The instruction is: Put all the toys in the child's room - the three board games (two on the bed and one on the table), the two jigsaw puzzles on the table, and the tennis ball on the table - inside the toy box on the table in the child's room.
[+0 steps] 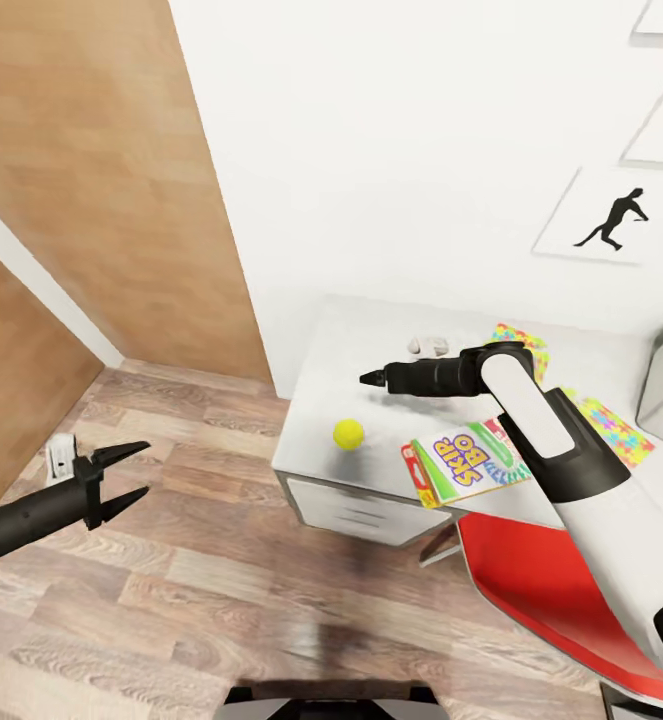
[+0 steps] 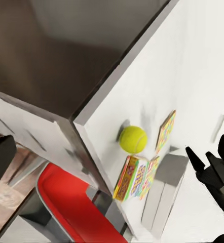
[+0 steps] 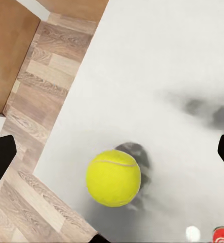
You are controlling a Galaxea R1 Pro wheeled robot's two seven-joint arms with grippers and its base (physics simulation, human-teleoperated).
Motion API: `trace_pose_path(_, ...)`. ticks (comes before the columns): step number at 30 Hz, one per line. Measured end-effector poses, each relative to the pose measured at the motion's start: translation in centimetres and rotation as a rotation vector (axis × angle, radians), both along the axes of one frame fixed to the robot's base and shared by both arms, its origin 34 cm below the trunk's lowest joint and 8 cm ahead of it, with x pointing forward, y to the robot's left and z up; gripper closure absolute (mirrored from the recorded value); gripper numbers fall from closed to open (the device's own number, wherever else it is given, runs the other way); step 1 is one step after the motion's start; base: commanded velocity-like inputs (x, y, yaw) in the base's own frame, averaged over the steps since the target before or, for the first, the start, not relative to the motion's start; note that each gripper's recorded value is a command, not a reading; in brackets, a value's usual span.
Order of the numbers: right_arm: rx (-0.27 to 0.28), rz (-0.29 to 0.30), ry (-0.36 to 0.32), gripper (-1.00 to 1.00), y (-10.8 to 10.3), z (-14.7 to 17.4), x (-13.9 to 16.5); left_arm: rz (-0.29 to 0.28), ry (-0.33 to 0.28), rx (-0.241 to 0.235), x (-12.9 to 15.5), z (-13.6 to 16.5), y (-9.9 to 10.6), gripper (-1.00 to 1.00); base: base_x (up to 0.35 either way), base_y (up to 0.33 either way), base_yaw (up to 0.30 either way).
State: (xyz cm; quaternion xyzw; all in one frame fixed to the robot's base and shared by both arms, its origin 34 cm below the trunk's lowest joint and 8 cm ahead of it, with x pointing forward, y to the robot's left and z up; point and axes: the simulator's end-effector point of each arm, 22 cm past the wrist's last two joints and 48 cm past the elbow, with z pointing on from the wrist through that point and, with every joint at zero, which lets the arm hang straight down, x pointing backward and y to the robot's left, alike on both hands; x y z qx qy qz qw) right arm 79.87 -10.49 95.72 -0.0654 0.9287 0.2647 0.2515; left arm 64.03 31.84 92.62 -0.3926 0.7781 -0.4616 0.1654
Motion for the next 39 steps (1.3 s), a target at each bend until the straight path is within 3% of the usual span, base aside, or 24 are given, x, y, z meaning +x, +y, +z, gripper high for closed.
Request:
trace_pose_path(12,-0.030,-0.016,-0.009,-1.00,-0.7,0.1,0.5,0.005,0.081,0.113,-3.0,-3.1,1.9,-1.00,0.000,0.000,0.270)
trace_pose_path(23,-0.110,-0.044,-0.044,-1.00,-2.4,-0.1,1.3,0.006,0.143,0.159,-5.3,-5.5,1.9,-1.00,0.000,0.000,0.271)
trace_pose_path(30,-0.160,-0.070,-0.023,-1.00,-3.8,-1.4,1.5,0.004,0.206,0.220,-7.5,-7.9,1.8,-1.00,0.000,0.000,0.150)
trace_pose_path(39,-0.265,-0.132,0.023,-1.00,-6.9,-3.9,1.6,-0.012,0.290,0.334,-10.3,-11.3,1.6,-1.00,0.000,0.000,0.047)
